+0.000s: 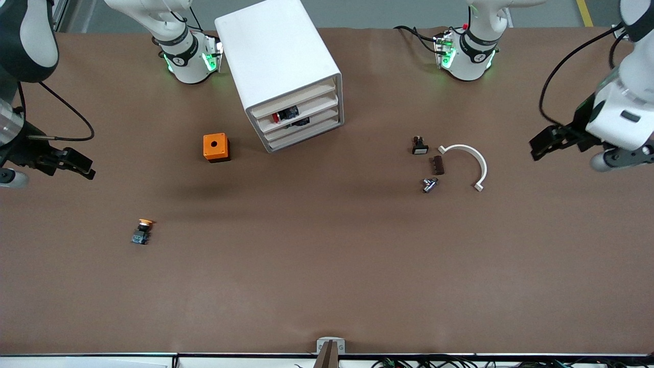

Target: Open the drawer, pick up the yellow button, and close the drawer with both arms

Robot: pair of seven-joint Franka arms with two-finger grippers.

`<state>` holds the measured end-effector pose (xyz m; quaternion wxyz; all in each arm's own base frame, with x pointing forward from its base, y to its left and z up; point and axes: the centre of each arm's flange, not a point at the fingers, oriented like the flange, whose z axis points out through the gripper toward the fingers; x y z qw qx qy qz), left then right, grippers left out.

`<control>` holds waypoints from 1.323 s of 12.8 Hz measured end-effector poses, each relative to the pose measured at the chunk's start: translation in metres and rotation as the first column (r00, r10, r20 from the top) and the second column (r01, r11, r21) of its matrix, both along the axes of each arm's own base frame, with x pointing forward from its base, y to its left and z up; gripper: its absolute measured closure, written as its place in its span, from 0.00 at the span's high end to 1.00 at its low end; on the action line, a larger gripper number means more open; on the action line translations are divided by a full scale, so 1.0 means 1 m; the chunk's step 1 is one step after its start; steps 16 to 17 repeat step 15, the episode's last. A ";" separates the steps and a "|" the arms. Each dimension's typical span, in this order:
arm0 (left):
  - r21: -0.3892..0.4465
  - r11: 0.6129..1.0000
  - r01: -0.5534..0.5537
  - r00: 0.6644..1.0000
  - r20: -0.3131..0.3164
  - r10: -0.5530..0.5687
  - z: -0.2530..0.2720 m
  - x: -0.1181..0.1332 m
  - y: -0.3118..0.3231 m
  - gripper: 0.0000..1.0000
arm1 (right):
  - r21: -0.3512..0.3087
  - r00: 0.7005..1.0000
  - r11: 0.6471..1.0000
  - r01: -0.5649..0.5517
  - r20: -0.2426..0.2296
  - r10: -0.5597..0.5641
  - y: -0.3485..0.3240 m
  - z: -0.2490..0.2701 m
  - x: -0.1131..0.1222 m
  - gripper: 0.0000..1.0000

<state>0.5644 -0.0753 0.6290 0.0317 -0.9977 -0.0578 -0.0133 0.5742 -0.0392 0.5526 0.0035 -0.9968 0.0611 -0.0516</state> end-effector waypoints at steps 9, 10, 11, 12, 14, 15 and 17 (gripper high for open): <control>-0.021 0.989 0.148 0.989 -0.007 -0.148 0.016 -0.080 0.021 1.00 | -0.002 1.000 1.000 0.014 0.025 -0.014 -0.007 0.083 -0.008 1.00; -0.022 0.988 0.154 0.988 -0.006 -0.154 0.017 -0.085 0.018 1.00 | -0.002 0.999 1.000 0.014 0.030 -0.014 -0.007 0.086 -0.008 1.00; -0.022 0.987 0.158 0.987 -0.004 -0.158 0.018 -0.088 0.016 1.00 | -0.002 0.999 1.000 0.014 0.030 -0.014 -0.006 0.087 -0.008 1.00; -0.021 0.987 0.159 0.987 -0.003 -0.160 0.019 -0.090 0.015 1.00 | -0.002 1.000 1.000 0.012 0.023 -0.012 -0.005 0.086 -0.008 1.00; -0.021 0.987 0.158 0.987 -0.004 -0.159 0.019 -0.090 0.016 1.00 | 0.000 1.000 1.000 0.007 -0.014 -0.007 -0.002 0.083 -0.011 1.00; -0.021 0.987 0.158 0.987 -0.008 -0.158 0.018 -0.090 0.016 1.00 | 0.001 1.000 1.000 0.005 -0.022 -0.005 -0.001 0.082 -0.012 1.00; -0.021 0.987 0.158 0.987 -0.008 -0.158 0.018 -0.090 0.016 1.00 | 0.001 1.000 1.000 0.005 -0.022 -0.005 -0.001 0.082 -0.012 1.00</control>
